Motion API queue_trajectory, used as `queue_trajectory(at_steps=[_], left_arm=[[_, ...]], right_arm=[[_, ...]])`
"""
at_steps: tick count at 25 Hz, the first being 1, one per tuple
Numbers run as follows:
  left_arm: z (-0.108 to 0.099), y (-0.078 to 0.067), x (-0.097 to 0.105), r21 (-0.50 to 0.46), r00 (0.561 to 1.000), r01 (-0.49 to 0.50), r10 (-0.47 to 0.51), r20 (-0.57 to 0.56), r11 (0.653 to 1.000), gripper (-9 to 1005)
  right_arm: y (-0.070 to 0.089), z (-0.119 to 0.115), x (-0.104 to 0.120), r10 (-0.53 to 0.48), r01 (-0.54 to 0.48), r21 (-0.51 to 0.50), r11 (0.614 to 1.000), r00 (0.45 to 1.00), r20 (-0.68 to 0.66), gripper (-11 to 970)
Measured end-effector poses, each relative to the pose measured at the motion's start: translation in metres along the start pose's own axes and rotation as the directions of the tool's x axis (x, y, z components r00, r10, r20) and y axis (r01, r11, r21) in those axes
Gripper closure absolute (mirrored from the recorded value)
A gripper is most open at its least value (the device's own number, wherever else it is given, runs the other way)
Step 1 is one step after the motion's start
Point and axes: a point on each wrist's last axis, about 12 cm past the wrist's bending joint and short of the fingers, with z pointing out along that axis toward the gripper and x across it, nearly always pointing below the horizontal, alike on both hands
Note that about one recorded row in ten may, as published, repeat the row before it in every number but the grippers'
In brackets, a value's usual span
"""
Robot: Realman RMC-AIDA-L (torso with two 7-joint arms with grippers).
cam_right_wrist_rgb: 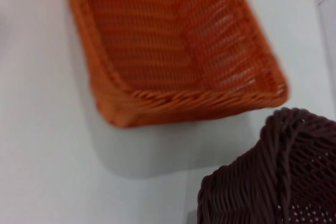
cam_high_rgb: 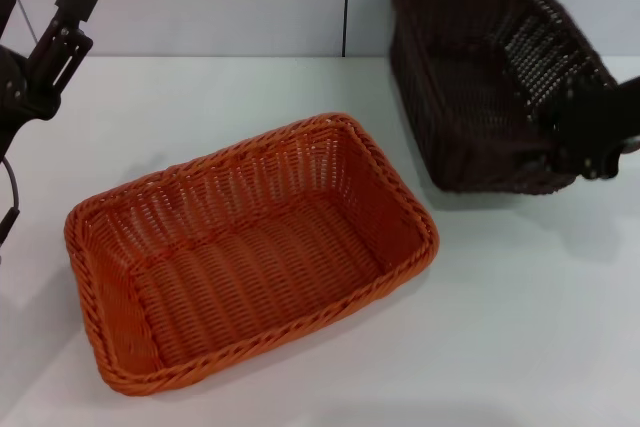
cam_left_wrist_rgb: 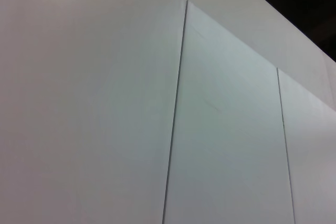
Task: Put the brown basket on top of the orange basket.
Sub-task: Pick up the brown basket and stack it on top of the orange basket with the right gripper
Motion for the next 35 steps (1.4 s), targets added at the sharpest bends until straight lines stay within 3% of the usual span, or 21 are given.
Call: queue_trajectory(at_steps=[9, 17, 25, 35], left_arm=[[0.001, 0.000, 0.000, 0.003, 1.000, 0.003, -0.003, 0.000, 1.000, 199], [0.000, -0.002, 0.001, 0.006, 1.000, 0.007, -0.007, -0.004, 1.000, 199], [-0.002, -0.003, 0.003, 0.003, 1.000, 0.017, -0.017, -0.014, 1.000, 199], [-0.003, -0.004, 0.003, 0.007, 1.000, 0.015, -0.015, -0.018, 1.000, 199]], right_arm=[[-0.013, -0.016, -0.012, -0.022, 0.016, 0.100, 0.995, 0.998, 0.060, 801], [-0.023, -0.021, -0.032, -0.076, 0.059, 0.130, 0.990, 0.989, 0.129, 800], [-0.031, -0.027, -0.064, -0.133, 0.112, 0.115, 0.987, 0.971, 0.200, 801], [-0.020, -0.033, -0.075, -0.234, 0.239, 0.007, 0.971, 0.941, 0.244, 801]])
